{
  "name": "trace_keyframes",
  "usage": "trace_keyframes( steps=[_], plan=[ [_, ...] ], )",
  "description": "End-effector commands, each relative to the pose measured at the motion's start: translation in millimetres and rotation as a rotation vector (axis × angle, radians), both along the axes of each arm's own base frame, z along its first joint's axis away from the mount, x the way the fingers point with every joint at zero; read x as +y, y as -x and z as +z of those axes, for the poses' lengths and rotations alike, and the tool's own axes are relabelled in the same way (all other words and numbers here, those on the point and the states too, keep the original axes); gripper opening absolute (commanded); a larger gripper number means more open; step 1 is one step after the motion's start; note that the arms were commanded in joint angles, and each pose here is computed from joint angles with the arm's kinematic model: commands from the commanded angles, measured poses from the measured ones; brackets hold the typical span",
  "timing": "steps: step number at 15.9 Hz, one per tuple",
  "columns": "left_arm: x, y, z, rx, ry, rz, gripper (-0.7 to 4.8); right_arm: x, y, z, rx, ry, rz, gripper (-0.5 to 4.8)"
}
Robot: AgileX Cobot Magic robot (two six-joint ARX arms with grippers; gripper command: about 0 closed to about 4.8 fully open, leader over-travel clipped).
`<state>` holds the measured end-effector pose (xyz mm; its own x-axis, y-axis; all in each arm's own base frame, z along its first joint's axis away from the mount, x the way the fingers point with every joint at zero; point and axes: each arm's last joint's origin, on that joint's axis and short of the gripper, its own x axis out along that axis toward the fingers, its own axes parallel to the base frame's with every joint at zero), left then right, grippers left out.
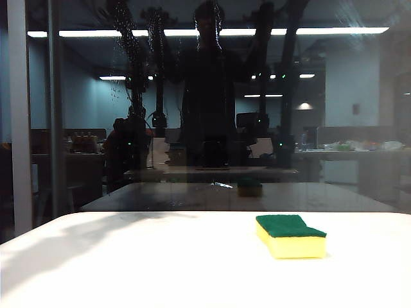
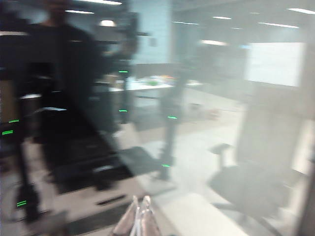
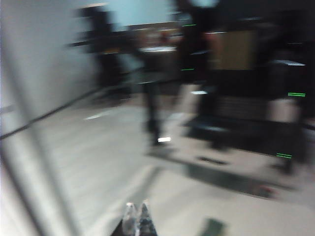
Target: Reach upward to find where there is water on the glass, pick up the sponge from the table, dry the water, and finally place the sponge back on the table.
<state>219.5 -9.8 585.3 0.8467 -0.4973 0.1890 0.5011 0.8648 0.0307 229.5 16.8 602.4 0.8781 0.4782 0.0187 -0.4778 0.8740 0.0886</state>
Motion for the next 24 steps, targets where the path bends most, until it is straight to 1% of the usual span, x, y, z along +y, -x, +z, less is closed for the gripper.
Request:
trace_keyframes(
  steps=[1, 3, 4, 5, 9, 10, 11, 12, 13, 14, 15, 16, 17, 19, 21, 23, 24],
  plan=[
    [4, 1, 3, -0.013, 0.030, 0.144, -0.05, -4, 3, 4, -0.025, -0.002, -0.134, -0.05],
    [7, 0, 1, 0.005, 0.051, 0.246, -0.06, -6, 2, 3, -0.027, 0.008, -0.227, -0.05],
    [9, -1, -1, 0.025, 0.066, 0.322, -0.06, -7, 2, 3, -0.038, 0.040, -0.269, -0.05],
    [10, -2, -2, 0.043, 0.067, 0.344, -0.06, -7, 2, 3, -0.044, 0.055, -0.278, -0.05],
    [9, -2, -4, 0.058, 0.058, 0.325, -0.03, -8, 2, 3, -0.045, 0.060, -0.285, -0.05],
    [8, -2, -4, 0.060, 0.049, 0.280, 0.23, -8, 2, 3, -0.047, 0.060, -0.285, -0.05],
    [5, -2, -6, 0.073, 0.039, 0.231, 0.86, -8, 2, 3, -0.047, 0.060, -0.285, -0.05],
    [4, -3, -8, 0.095, 0.032, 0.199, 1.30, -8, 2, 3, -0.047, 0.060, -0.285, -0.05],
    [1, -5, -12, 0.128, 0.020, 0.138, 1.71, -8, 2, 3, -0.047, 0.060, -0.285, -0.05],
    [-7, -10, -17, 0.172, 0.008, 0.059, 2.31, -8, 2, 4, -0.049, 0.060, -0.285, -0.05],
    [-18, -18, -25, 0.226, -0.001, 0.005, 3.16, -8, 2, 4, -0.053, 0.059, -0.286, -0.05],
    [-28, -27, -33, 0.280, -0.010, -0.029, 3.80, -8, 2, 4, -0.054, 0.059, -0.286, -0.05],
    [-39, -38, -42, 0.339, -0.021, -0.067, 4.04, -8, 2, 4, -0.054, 0.059, -0.286, -0.05],
    [-63, -55, -61, 0.445, -0.050, -0.140, 4.04, -8, 3, 4, -0.056, 0.058, -0.286, -0.05],
    [-76, -73, -84, 0.581, -0.078, -0.166, 4.15, -8, 2, 4, -0.053, 0.059, -0.285, -0.05],
    [-89, -85, -103, 0.694, -0.108, -0.192, 4.79, -8, 3, 4, -0.056, 0.058, -0.285, -0.05],
    [-94, -93, -118, 0.765, -0.148, -0.200, 4.79, -8, 3, 4, -0.055, 0.059, -0.285, -0.05]
  ],
)
